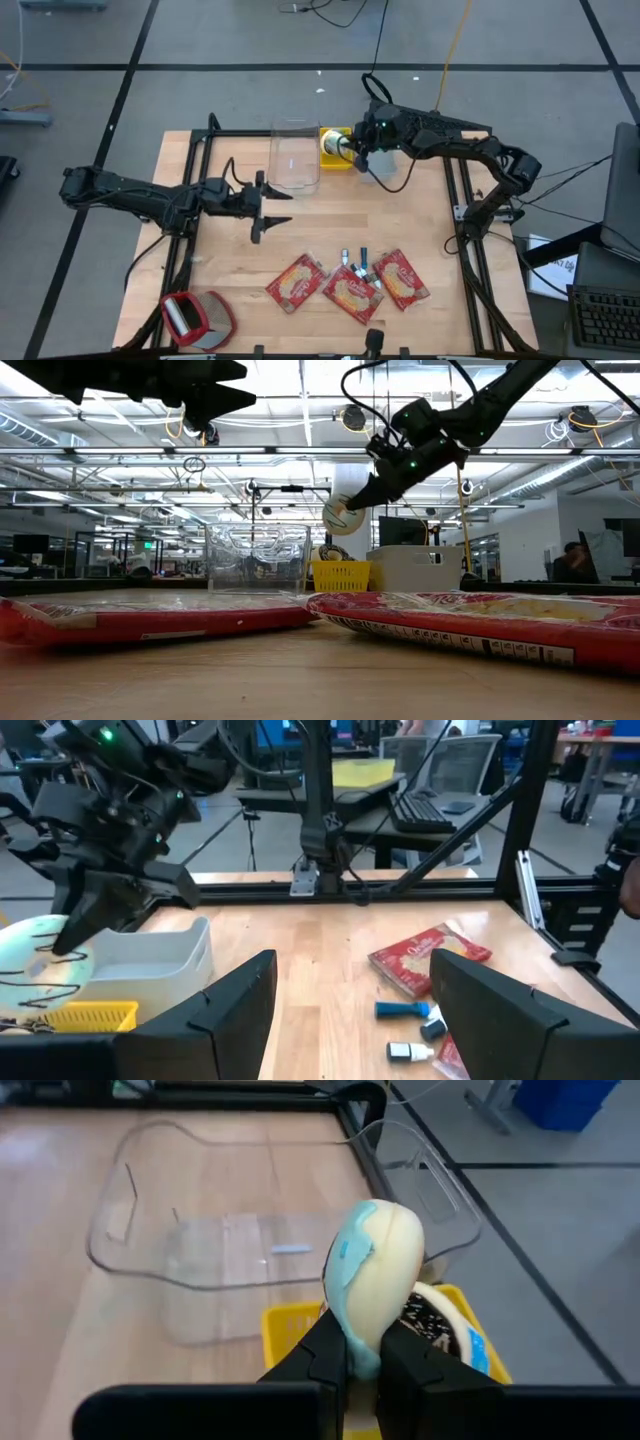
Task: Pick & Place Food Item
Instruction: Put the light blue donut into the yellow bin
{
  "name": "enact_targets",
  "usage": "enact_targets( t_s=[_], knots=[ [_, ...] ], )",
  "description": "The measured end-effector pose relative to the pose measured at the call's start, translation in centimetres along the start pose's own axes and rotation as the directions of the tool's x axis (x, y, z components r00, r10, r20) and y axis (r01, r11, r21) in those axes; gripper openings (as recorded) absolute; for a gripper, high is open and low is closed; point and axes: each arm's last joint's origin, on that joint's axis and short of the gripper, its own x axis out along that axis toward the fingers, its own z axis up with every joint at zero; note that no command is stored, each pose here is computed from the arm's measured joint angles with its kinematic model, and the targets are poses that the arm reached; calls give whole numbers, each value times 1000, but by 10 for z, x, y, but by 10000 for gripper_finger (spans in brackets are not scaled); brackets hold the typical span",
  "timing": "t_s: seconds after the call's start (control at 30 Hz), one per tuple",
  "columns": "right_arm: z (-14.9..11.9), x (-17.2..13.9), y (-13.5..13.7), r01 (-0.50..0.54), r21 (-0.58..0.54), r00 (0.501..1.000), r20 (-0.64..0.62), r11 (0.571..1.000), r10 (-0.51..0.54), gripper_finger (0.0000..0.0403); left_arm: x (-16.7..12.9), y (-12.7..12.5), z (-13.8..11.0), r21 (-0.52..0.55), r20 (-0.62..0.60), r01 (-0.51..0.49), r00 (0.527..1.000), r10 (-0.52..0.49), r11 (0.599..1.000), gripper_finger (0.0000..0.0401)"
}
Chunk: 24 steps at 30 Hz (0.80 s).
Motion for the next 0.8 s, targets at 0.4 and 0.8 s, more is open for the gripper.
enact_targets(
  t_s=[0.4, 0.8],
  knots=[
    [-11, 8, 10, -42, -118, 998, -55, 992, 36, 19, 0, 0, 0, 0, -2, 0, 1000, 0, 1000, 267],
    [-38, 39, 11, 16, -166, 991, -132, 986, -38, 19, 0, 0, 0, 0, -1, 0, 1000, 0, 1000, 267]
  ],
)
